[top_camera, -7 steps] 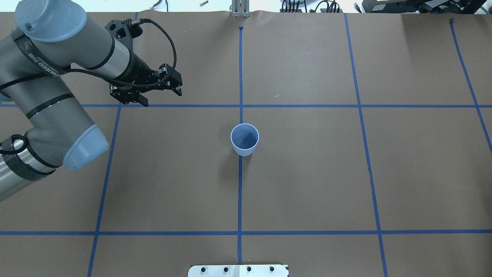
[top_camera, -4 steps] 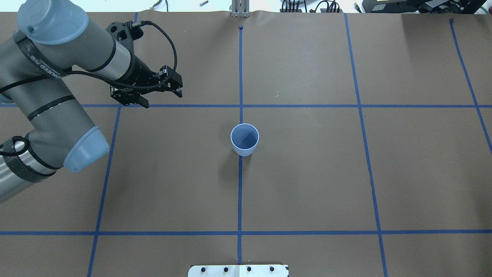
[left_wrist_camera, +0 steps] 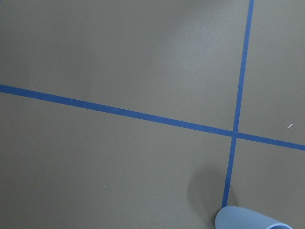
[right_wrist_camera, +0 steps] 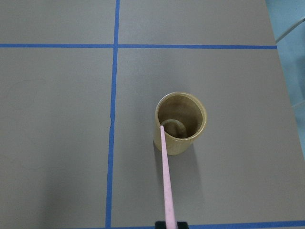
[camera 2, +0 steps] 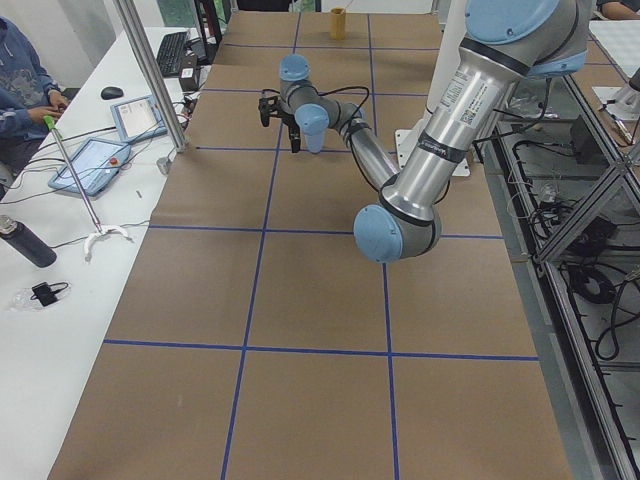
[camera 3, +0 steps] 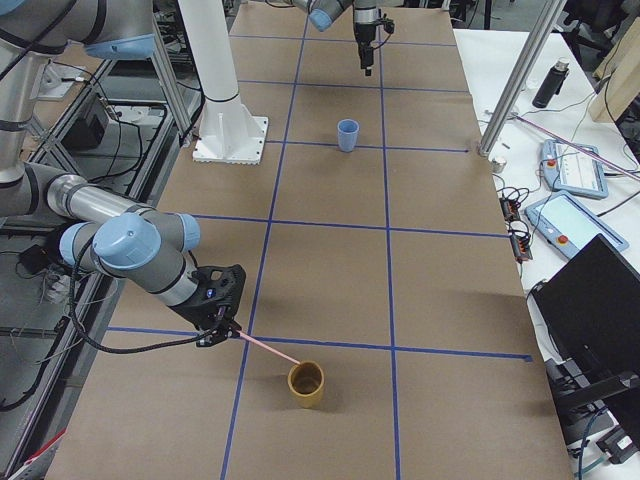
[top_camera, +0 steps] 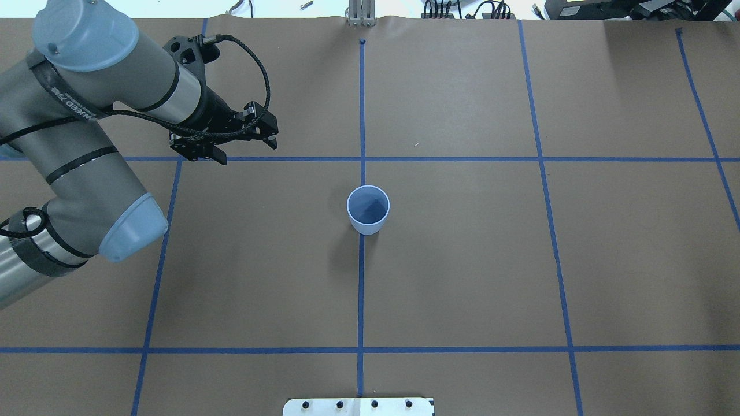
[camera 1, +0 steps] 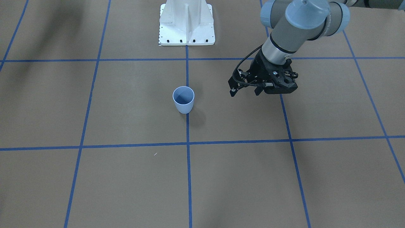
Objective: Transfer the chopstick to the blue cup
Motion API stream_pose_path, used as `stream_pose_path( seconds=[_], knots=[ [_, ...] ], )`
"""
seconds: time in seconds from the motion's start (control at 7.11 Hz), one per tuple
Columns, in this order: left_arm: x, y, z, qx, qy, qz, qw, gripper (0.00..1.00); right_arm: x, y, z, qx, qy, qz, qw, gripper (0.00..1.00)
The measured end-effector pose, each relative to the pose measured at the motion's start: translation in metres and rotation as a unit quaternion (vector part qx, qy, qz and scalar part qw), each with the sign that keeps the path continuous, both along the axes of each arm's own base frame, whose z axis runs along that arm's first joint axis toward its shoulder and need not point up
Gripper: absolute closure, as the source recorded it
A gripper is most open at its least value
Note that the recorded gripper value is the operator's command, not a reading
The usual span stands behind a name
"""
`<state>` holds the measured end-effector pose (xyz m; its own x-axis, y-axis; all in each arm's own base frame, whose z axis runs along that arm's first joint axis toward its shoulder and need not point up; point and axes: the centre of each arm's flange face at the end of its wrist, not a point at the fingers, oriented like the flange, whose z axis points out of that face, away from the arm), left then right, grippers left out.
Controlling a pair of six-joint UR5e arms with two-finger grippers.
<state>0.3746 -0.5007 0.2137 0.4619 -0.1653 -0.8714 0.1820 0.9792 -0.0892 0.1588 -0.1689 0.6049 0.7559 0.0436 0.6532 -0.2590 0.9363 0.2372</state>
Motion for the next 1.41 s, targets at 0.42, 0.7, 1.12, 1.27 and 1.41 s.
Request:
stream_pose_path(
  seconds=[0.42,0.7,1.12,1.27,1.41],
  knots=[
    [0.004,0.0,0.005,0.003,0.001,0.002,1.0,0.02,0.01,-0.008,-0.061,-0.009,-0.002,0.002,1.0,1.0],
    [0.004,0.0,0.005,0.005,0.004,0.001,1.0,0.02,0.005,-0.057,-0.089,-0.019,-0.012,-0.007,0.9997,1.0],
    [0.004,0.001,0.003,0.006,0.005,0.001,1.0,0.02,-0.05,-0.152,-0.158,-0.041,-0.06,-0.005,0.9973,1.0],
    [0.004,0.001,0.003,0.006,0.005,0.001,1.0,0.02,-0.078,-0.178,-0.187,-0.05,-0.08,-0.004,0.9955,1.0],
    [0.004,0.001,0.004,0.006,0.004,0.001,1.0,0.02,-0.109,-0.202,-0.219,-0.065,-0.103,0.0,0.9925,1.0]
  ],
)
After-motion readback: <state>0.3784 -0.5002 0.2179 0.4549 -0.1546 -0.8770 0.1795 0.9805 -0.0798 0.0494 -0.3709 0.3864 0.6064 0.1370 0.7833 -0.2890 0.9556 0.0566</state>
